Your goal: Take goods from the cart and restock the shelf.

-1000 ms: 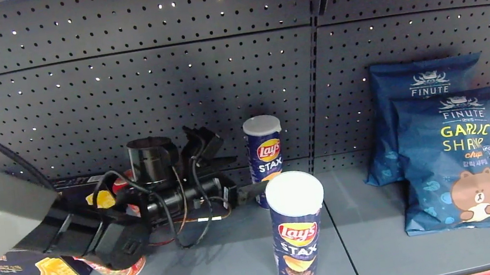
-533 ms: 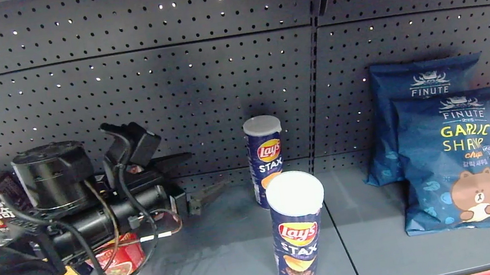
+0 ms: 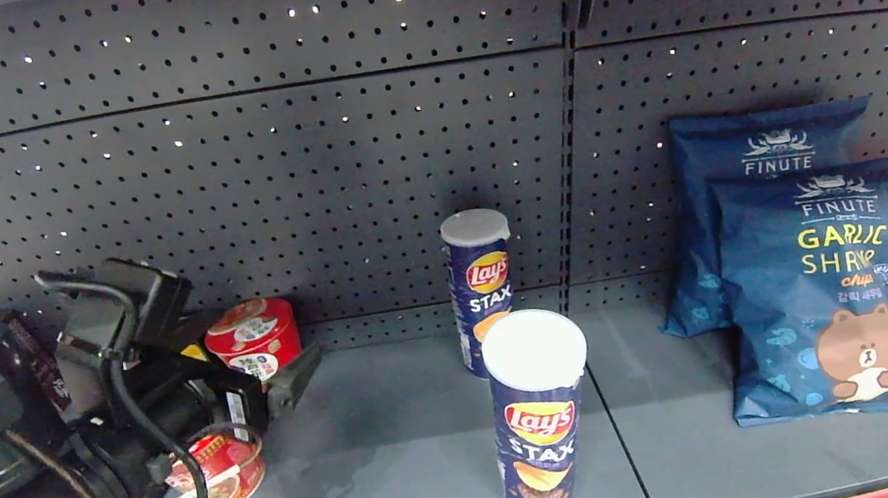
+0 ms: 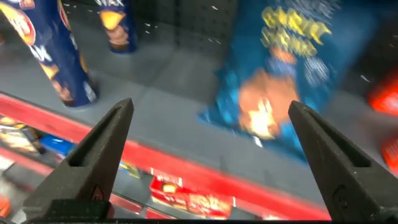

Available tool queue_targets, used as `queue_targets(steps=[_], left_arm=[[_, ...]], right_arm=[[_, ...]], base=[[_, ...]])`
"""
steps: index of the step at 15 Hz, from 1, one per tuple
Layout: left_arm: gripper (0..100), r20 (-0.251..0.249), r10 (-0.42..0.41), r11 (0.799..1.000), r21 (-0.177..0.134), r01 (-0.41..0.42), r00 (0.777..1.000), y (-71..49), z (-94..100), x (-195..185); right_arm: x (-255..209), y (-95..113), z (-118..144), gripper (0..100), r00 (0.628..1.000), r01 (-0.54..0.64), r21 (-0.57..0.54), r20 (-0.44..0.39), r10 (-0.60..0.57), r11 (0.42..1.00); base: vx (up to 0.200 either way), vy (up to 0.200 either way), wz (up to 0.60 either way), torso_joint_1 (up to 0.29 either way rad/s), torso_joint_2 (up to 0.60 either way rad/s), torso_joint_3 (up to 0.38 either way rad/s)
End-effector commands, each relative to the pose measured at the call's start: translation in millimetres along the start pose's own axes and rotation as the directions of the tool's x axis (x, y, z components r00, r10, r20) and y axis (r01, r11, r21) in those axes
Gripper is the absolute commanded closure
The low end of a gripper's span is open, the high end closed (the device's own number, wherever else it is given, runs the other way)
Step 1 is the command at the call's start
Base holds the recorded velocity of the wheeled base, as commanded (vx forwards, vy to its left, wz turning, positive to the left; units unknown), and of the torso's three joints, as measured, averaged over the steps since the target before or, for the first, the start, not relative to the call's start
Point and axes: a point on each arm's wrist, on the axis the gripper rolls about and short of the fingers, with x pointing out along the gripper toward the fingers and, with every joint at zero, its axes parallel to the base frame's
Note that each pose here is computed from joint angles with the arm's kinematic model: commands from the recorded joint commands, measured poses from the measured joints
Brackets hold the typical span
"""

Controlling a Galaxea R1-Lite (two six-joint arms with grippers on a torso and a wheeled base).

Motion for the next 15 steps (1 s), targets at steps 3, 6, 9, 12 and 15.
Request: queue_targets(steps=[3, 6, 9, 12, 15], left_arm=[[0, -0.004, 0.007, 1.000, 0.011, -0.007, 1.000, 0.3, -13.2, -38.3], [0, 0.002, 0.032, 0.999, 0.000, -0.032, 0.999, 10.4, -18.6, -52.0], [0, -0.002, 0.031, 1.000, 0.002, -0.031, 1.000, 12.3, -17.7, -47.1], [0, -0.021, 0.029, 0.998, 0.051, -0.028, 0.999, 12.7, -17.0, -35.8], [0, -0.043, 0.016, 0.996, 0.087, -0.012, 0.999, 11.6, -21.3, -32.4]], right_arm=[[96.8, 16.7, -0.9, 0, 0.967, -0.117, -0.018, -0.232, 0.109, 0.993], [118.6, 22.2, -8.5, 0, 0.949, -0.131, -0.003, -0.290, 0.124, 0.991], [134.8, 29.2, -16.1, 0, 0.924, -0.156, -0.010, -0.355, 0.143, 0.988], [151.7, 49.5, -3.9, 0, 0.920, -0.218, -0.034, -0.341, 0.194, 0.975], [169.4, 66.5, -17.5, 0, 0.897, -0.238, -0.017, -0.387, 0.213, 0.971]], base=[[0.000, 0.000, 0.00, 0.000, 0.00, 0.000], [0.000, 0.000, 0.00, 0.000, 0.00, 0.000], [0.000, 0.000, 0.00, 0.000, 0.00, 0.000], [0.000, 0.000, 0.00, 0.000, 0.00, 0.000], [0.000, 0.000, 0.00, 0.000, 0.00, 0.000]])
